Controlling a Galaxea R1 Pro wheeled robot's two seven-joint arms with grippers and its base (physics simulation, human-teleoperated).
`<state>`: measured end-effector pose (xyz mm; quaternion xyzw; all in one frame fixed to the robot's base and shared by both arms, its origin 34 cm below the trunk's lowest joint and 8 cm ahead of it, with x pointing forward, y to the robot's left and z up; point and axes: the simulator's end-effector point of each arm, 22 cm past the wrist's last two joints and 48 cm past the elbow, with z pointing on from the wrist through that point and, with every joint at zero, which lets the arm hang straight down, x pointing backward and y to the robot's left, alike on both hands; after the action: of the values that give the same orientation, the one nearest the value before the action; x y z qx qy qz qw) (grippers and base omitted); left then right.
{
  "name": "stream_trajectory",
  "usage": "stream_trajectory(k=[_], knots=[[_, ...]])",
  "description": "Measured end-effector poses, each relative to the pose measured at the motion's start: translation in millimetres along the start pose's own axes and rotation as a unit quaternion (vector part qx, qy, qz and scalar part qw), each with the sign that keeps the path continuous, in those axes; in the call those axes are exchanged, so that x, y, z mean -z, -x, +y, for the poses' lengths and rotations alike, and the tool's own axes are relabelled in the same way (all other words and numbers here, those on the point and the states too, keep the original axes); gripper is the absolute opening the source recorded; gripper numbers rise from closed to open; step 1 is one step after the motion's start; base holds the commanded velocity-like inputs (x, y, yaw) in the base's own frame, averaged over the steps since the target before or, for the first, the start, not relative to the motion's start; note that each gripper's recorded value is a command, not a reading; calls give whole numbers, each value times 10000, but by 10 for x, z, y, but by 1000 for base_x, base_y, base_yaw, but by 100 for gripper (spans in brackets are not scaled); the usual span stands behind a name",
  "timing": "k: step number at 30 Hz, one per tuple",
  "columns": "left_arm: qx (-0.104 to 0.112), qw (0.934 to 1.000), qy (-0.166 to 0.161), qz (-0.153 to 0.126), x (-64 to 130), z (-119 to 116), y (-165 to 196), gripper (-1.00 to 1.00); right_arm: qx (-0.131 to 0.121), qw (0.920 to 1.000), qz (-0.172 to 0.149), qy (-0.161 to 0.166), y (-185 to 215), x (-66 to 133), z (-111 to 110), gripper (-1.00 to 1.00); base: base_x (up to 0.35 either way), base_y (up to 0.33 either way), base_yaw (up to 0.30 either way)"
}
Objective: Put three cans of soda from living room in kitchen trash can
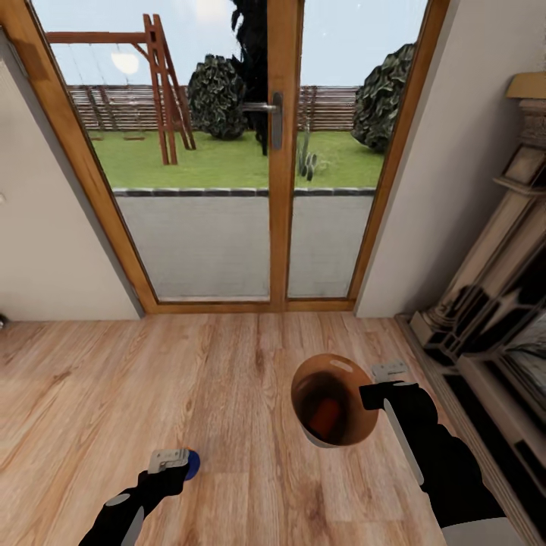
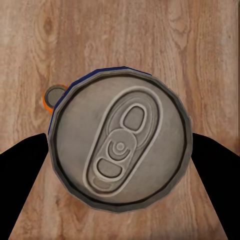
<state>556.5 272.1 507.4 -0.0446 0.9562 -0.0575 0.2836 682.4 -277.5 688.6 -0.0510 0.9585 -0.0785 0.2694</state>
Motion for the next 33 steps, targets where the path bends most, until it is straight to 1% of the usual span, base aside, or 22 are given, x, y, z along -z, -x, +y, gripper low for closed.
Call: stream_trajectory(k=[4, 10, 12, 15, 16, 19, 21, 26, 30, 33], knots=[[-6, 10000, -21, -62, 27, -15, 70, -100, -4, 10000, -21, -2, 26, 32, -7, -100, 0, 0, 0], [-56, 9991, -66, -409, 83, -31, 405, -100, -1, 10000, -25, -10, 29, 37, -12, -100, 0, 0, 0], [-67, 9986, -160, -494, 103, -72, 491, -100, 0, 10000, -23, -12, 28, 36, -13, -100, 0, 0, 0], [-77, 9979, -340, -549, 122, -145, 551, -100, 0, 10000, -18, -10, 24, 34, -12, -100, 0, 0, 0], [-81, 9969, -528, -582, 139, -225, 588, -100, 0, 10000, -12, -10, 19, 31, -11, -100, 0, 0, 0], [-93, 9945, -873, -569, 177, -370, 625, -100, 6, 10000, -2, -17, 13, 27, -14, -100, 0, 0, 0], [-74, 9919, -1190, -439, 225, -488, 630, -100, 10, 10000, 35, -18, -15, 11, -13, -100, 0, 0, 0], [-87, 9853, -1696, -211, 334, -595, 621, -100, 31, 9998, 203, -13, -140, -64, 1, -100, 0, 0, 0], [-38, 9762, -2170, -48, 459, -619, 600, -100, 54, 9994, 340, -15, -246, -122, 11, -100, 0, 0, 0], [47, 9638, -2665, -25, 627, -661, 669, -100, 83, 9985, 545, -8, -404, -202, 29, -100, 0, 0, 0]])
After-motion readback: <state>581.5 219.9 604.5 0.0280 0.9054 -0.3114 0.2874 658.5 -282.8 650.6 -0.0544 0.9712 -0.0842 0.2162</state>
